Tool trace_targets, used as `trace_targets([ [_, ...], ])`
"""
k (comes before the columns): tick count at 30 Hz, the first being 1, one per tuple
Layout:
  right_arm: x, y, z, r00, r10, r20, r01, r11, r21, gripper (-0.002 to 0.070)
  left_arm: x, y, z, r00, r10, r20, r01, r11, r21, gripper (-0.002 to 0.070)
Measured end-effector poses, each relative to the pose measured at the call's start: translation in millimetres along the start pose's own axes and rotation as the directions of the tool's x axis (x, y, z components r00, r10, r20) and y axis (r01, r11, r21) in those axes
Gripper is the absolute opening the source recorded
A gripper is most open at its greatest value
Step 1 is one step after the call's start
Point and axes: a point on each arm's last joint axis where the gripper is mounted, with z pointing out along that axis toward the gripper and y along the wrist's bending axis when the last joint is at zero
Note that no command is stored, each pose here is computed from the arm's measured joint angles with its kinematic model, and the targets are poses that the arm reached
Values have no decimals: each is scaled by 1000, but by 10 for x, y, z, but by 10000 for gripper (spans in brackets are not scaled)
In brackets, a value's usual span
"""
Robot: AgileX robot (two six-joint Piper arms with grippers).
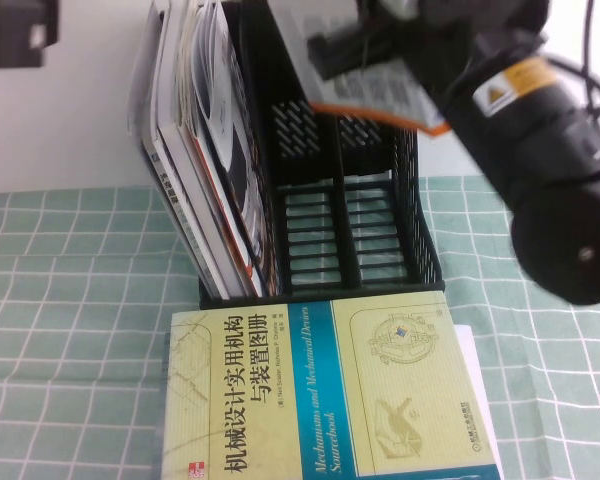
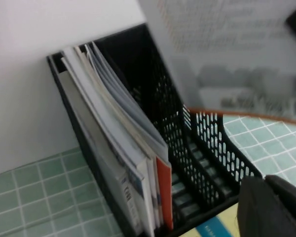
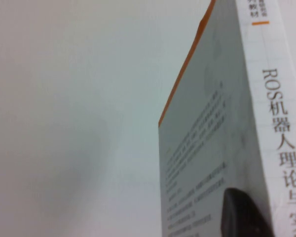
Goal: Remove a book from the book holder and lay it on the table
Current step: Place the picked book on the book
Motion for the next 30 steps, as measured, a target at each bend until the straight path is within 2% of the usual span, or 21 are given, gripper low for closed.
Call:
trace_targets([
  [3, -313, -45, 24, 998, -34, 47, 36, 998, -45, 163, 46, 39, -165, 1000, 18, 9, -18, 999, -38, -3],
  [8, -663, -37, -19, 985, -168, 50, 174, 966, -192, 163, 297, 83, -391, 997, -36, 74, 39, 998, -46, -3],
  [14, -741, 18, -185, 921, -389, -28, 346, 849, -400, 163, 852, 142, -613, 973, -149, 174, 152, 988, -5, -3],
  [18, -777, 59, -279, 875, -482, -42, 407, 781, -474, 163, 1323, 196, -540, 959, -203, 197, 204, 979, 16, -3],
  [24, -896, 190, -382, 871, -488, 53, 432, 710, -556, 163, 1816, 251, -475, 935, -258, 241, 253, 966, 51, -3],
  [27, -901, 299, -451, 857, -493, 152, 464, 605, -647, 163, 1964, 268, -486, 932, -263, 251, 257, 965, 57, -3],
  [30, -833, 444, -550, 867, -454, 207, 442, 506, -740, 163, 2019, 275, -519, 927, -265, 265, 257, 964, 63, -3],
])
